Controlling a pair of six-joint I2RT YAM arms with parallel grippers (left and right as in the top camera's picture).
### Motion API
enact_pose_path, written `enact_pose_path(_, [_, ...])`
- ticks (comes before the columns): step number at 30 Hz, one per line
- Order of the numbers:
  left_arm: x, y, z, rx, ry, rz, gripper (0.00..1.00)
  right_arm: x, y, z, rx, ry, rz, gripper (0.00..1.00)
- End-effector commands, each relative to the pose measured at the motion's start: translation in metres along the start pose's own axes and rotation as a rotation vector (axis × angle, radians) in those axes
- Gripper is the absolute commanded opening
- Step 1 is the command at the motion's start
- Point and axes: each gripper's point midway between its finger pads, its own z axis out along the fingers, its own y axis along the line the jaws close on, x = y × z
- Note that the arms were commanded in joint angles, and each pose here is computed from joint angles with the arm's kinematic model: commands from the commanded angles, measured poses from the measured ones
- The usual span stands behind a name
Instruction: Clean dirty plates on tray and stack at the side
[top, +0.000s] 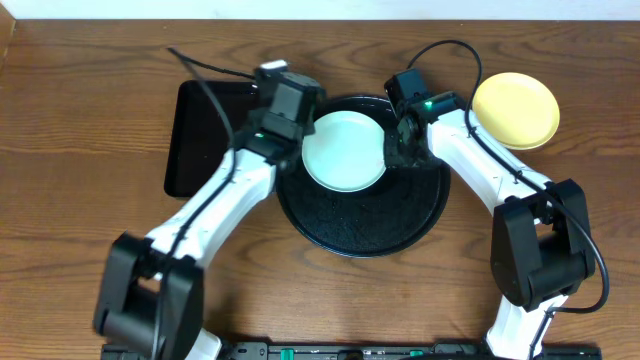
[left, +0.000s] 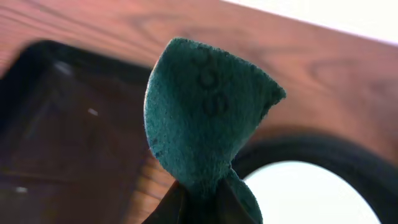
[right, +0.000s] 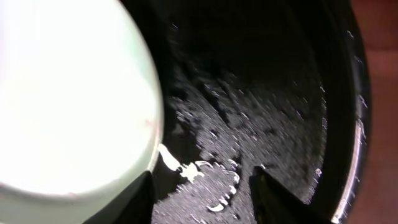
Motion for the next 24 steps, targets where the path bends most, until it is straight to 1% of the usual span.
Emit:
enact_pose_path(1, [-0.024, 0.03, -0.006, -0.057, -0.048, -0.037, 0.08, -0.012, 0.006, 0.001, -0.037, -0.033, 0.009, 0.5])
enact_pose_path(3, [-0.028, 0.041, -0.005, -0.063, -0.042, -0.059, 0.08, -0.019, 0.01, 0.006, -0.049, -0.055, 0.01, 0.51])
enact_pose_path(6, [-0.023, 0.062, 0.0, -0.088, 0.011, -0.087, 0.08, -0.025, 0.014, 0.016, -0.06, -0.069, 0.029, 0.51])
enact_pose_path(10, [-0.014, 0.089, 0.003, -0.149, 0.068, -0.141, 0.08, -0.023, 0.015, 0.035, -0.055, -0.046, 0.05, 0.5])
enact_pose_path(13, [-0.011, 0.102, 0.004, -0.178, 0.088, -0.152, 0.08, -0.014, 0.02, 0.052, -0.079, 0.005, 0.048, 0.48])
enact_pose_path(14, [-0.01, 0.104, 0.004, -0.185, 0.092, -0.154, 0.08, -0.011, 0.02, 0.057, -0.08, 0.02, 0.048, 0.45])
enact_pose_path(16, [-0.008, 0.108, 0.004, -0.194, 0.101, -0.155, 0.08, -0.006, 0.019, 0.066, -0.071, 0.045, 0.048, 0.25])
enact_pose_path(17, [-0.008, 0.109, 0.004, -0.196, 0.103, -0.155, 0.08, -0.004, 0.018, 0.069, -0.067, 0.05, 0.047, 0.18])
enact_pose_path(18, [-0.007, 0.109, 0.005, -0.198, 0.106, -0.154, 0.08, -0.004, 0.017, 0.07, -0.062, 0.052, 0.047, 0.08])
enact_pose_path(19, [-0.007, 0.109, 0.005, -0.198, 0.108, -0.154, 0.08, -0.004, 0.017, 0.07, -0.061, 0.053, 0.047, 0.01])
enact_pose_path(24, [-0.004, 0.11, 0.006, -0.204, 0.117, -0.149, 0.08, -0.015, 0.009, 0.054, -0.008, 0.007, 0.046, 0.01])
